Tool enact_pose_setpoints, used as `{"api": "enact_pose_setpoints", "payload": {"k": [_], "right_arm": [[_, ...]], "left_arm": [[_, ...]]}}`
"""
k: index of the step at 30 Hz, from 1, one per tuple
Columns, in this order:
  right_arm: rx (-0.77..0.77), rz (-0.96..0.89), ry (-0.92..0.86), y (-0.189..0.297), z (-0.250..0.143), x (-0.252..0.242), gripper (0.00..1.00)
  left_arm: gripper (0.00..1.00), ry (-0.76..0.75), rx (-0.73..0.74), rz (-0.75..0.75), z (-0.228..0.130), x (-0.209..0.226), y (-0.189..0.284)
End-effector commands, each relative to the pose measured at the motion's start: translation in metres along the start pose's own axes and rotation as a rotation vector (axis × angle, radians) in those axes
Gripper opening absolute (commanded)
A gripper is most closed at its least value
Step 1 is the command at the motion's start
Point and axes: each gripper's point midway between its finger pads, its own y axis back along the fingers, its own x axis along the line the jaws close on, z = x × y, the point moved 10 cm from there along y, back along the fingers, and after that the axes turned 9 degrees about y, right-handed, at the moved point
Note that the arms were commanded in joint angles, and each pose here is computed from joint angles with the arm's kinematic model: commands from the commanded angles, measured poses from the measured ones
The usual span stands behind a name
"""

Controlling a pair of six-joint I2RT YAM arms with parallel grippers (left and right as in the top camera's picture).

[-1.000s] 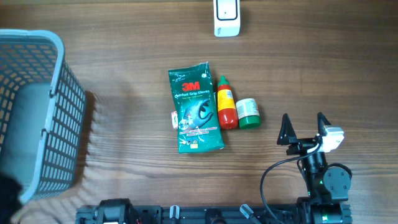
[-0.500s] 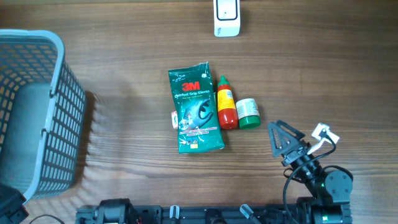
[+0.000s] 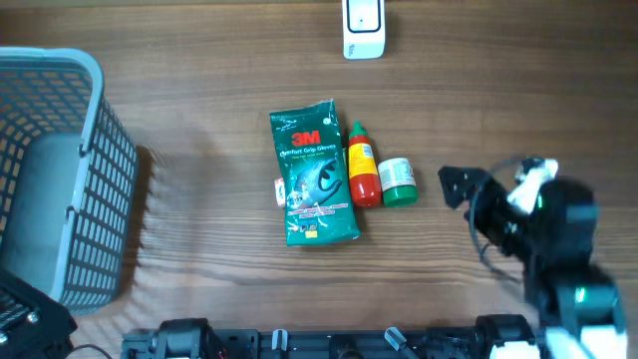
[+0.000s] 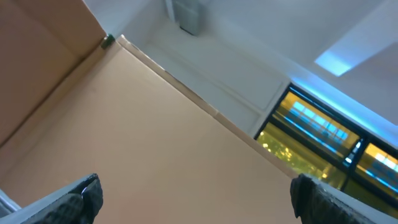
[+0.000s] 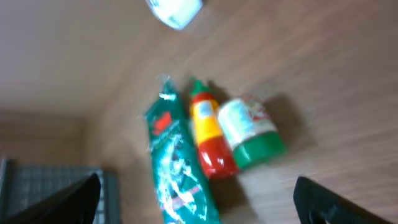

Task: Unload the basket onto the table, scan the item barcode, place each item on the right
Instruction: 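Move the right gripper toward the green-capped jar, then grasp the green-capped jar with the right gripper and pull it right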

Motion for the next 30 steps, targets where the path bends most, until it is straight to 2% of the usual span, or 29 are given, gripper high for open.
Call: {"api": "enact_pose_setpoints", "payload": {"k": [1,4,6,8,10,12,15,17,23,27,30], "right_arm": [[0.104,-0.159,-0.058,-0.008,0.025,0.009,0.99],[0.198,-0.241,-0.255,-0.028,0.031,0.007,1.00],[0.275,-0.232,-0.402,-0.044,0.030,0.005,1.00],[0.401,-0.158,-0.450,-0.064,0.028,0.008,1.00],[0.457,-0.212,-0.482,-0.078,0.024,-0.001,1.00],[0.494,-0.213,-0.379,-0.093,0.023,-0.007,1.00],[0.493,-0.207,-0.013,-0.107,0.021,-0.007,1.00],[0.495,-0.209,0.148,-0.109,0.019,-0.005,1.00],[0.435,-0.330,0.402,-0.119,0.013,0.003,1.00],[0.386,-0.451,0.608,-0.143,-0.006,0.019,1.00],[0.366,-0.523,0.662,-0.161,-0.019,0.022,1.00]], "left_arm": [[1.00,0.001,0.023,-0.023,-0.003,-0.001,0.000],[1.00,0.001,0.024,-0.023,-0.003,-0.001,0.000],[1.00,0.001,0.024,-0.022,-0.003,-0.001,0.000],[1.00,0.001,0.023,-0.024,-0.003,-0.001,0.000],[1.00,0.002,0.020,-0.026,-0.002,-0.001,0.002],[1.00,0.004,0.016,-0.029,0.000,-0.002,0.005],[1.00,0.009,0.001,-0.044,0.004,-0.003,0.012],[1.00,0.012,-0.007,-0.051,0.007,-0.003,0.018],[1.00,0.018,-0.022,-0.066,0.008,0.000,0.028],[1.00,0.019,-0.025,-0.069,0.008,-0.001,0.027],[1.00,0.020,-0.027,-0.070,0.008,-0.001,0.027]]}}
